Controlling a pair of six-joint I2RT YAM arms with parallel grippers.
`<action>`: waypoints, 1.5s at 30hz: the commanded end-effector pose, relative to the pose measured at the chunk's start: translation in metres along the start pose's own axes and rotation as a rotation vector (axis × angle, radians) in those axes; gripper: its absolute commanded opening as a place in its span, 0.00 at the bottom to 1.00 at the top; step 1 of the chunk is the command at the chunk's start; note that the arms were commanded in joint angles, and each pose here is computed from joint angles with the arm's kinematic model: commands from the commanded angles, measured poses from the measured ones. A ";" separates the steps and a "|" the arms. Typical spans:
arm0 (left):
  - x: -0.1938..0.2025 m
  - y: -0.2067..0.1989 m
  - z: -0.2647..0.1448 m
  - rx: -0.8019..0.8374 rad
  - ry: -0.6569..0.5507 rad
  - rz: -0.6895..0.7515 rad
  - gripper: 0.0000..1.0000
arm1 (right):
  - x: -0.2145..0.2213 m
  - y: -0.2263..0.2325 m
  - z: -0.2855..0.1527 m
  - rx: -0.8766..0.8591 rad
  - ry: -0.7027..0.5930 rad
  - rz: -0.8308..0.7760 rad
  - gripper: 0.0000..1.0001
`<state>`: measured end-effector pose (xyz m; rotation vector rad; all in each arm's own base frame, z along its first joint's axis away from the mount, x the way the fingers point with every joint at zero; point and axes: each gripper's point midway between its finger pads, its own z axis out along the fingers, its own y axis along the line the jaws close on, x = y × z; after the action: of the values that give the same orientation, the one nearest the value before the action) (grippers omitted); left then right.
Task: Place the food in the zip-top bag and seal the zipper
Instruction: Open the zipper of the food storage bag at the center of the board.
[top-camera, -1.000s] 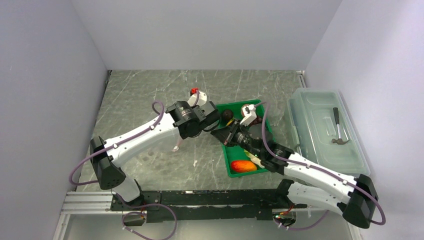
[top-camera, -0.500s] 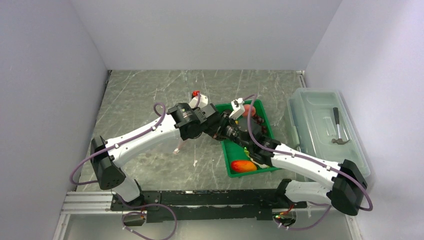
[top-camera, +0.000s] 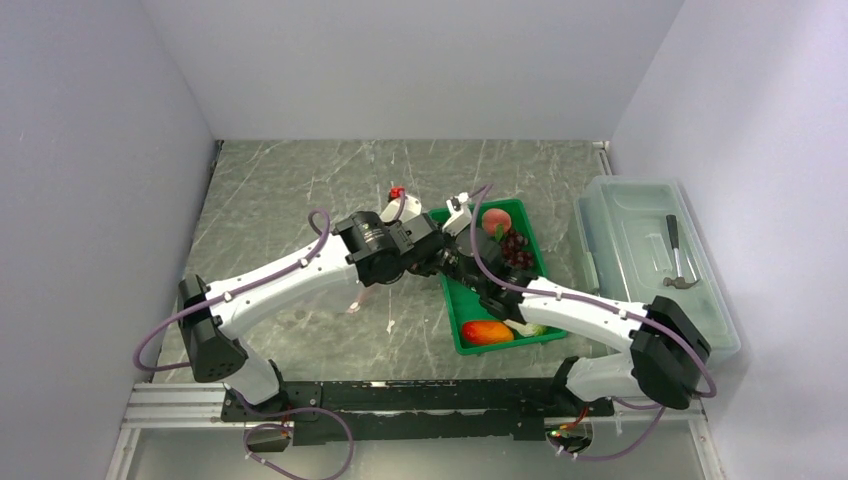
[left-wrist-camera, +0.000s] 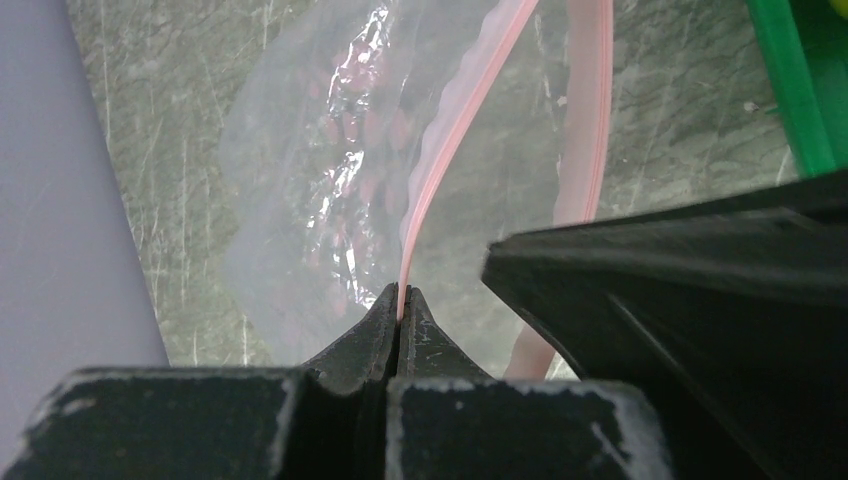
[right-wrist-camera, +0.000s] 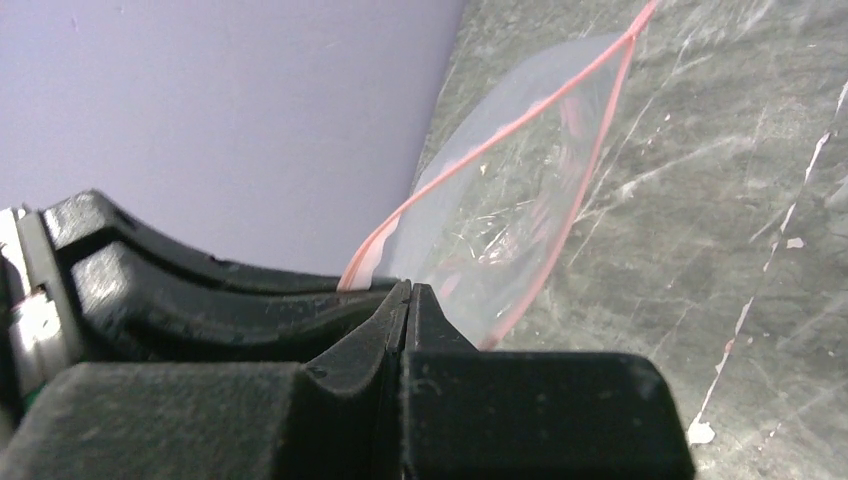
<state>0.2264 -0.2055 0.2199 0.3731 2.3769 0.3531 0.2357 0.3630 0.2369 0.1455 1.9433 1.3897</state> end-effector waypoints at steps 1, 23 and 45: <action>-0.008 0.002 -0.021 0.049 -0.043 -0.034 0.00 | -0.018 0.038 0.010 -0.112 -0.052 0.037 0.00; -0.031 -0.003 -0.059 0.006 -0.202 -0.006 0.00 | 0.033 -0.008 0.029 0.050 0.031 0.104 0.98; -0.045 0.030 -0.080 0.011 -0.350 -0.040 0.00 | 0.054 -0.035 0.031 0.128 0.057 0.112 1.00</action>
<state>0.2039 -0.2180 0.3020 0.3817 2.1152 0.1878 0.2198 0.4072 0.2094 0.2564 2.0166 1.4801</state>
